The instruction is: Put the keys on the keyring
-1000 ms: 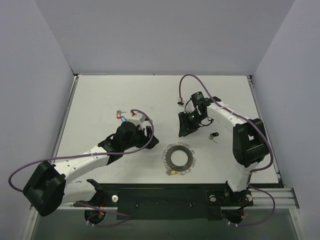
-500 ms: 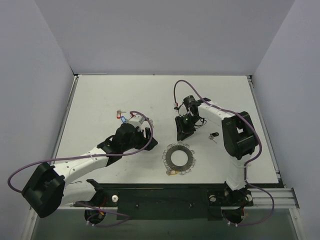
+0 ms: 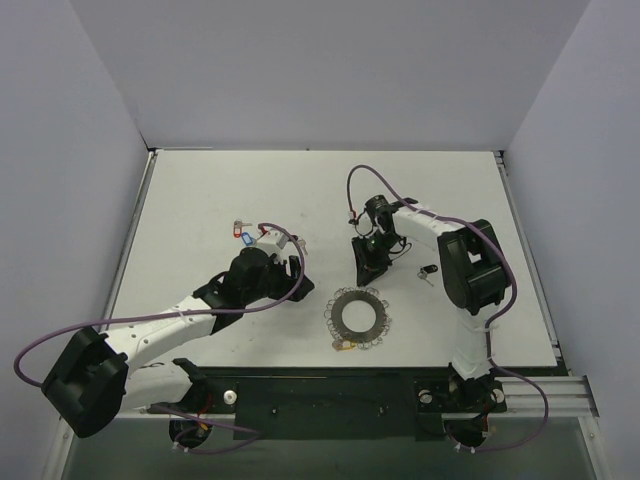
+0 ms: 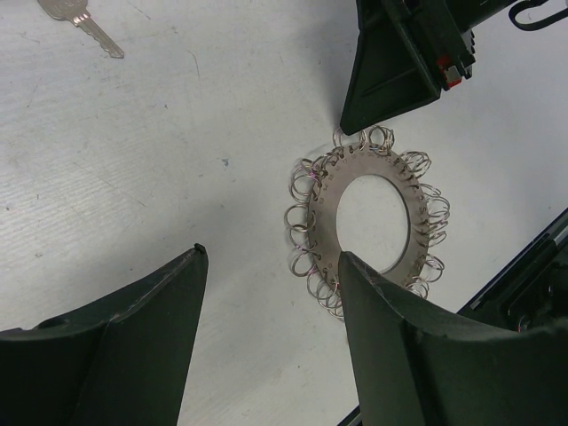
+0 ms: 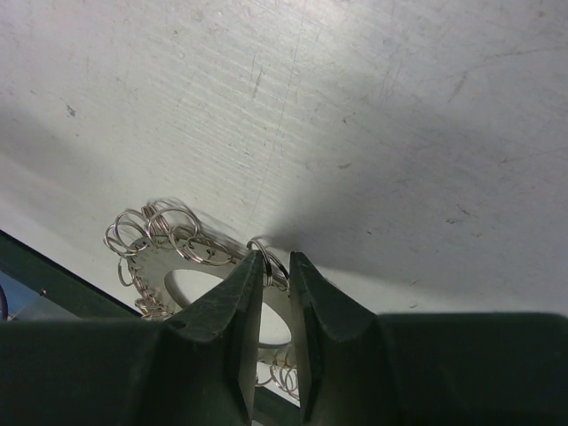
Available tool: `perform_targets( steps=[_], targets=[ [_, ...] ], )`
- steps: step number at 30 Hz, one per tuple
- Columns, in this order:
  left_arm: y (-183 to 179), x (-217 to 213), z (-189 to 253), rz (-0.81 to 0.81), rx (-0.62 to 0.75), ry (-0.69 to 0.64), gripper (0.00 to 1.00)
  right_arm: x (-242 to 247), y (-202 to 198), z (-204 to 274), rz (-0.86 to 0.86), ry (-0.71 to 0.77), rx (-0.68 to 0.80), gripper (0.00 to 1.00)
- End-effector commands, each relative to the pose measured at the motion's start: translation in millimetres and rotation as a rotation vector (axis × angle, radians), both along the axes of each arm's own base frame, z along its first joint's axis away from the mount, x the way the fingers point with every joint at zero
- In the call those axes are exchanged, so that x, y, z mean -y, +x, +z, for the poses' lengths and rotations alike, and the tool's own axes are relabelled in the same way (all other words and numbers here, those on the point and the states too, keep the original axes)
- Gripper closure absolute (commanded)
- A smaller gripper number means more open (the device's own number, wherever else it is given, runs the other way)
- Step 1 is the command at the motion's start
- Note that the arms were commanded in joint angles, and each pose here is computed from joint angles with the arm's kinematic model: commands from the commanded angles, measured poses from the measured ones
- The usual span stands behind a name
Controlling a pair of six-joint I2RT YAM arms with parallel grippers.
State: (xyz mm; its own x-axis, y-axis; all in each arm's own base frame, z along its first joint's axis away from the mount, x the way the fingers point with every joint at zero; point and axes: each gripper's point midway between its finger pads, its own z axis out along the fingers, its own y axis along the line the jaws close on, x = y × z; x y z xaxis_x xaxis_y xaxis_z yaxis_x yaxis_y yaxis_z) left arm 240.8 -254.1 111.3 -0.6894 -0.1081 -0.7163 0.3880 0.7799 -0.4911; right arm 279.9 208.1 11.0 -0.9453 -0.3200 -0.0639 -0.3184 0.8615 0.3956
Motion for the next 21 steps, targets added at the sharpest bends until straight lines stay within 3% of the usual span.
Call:
perform_targets(
  steps=[1, 10, 21],
  targets=[
    [4.0, -0.8, 11.9, 0.008, 0.043, -0.018, 0.30, -2.8, -7.1, 7.3, 0.006, -0.008, -0.030, 0.85],
    [3.9, -1.3, 11.2, 0.009, 0.042, -0.015, 0.30, -5.3, -2.2, 20.9, 0.026, 0.016, 0.012, 0.78],
    [5.5, 0.8, 12.3, 0.005, 0.039, -0.016, 0.30, -7.8, -0.3, 32.0, 0.032, 0.042, 0.037, 0.78]
  ],
)
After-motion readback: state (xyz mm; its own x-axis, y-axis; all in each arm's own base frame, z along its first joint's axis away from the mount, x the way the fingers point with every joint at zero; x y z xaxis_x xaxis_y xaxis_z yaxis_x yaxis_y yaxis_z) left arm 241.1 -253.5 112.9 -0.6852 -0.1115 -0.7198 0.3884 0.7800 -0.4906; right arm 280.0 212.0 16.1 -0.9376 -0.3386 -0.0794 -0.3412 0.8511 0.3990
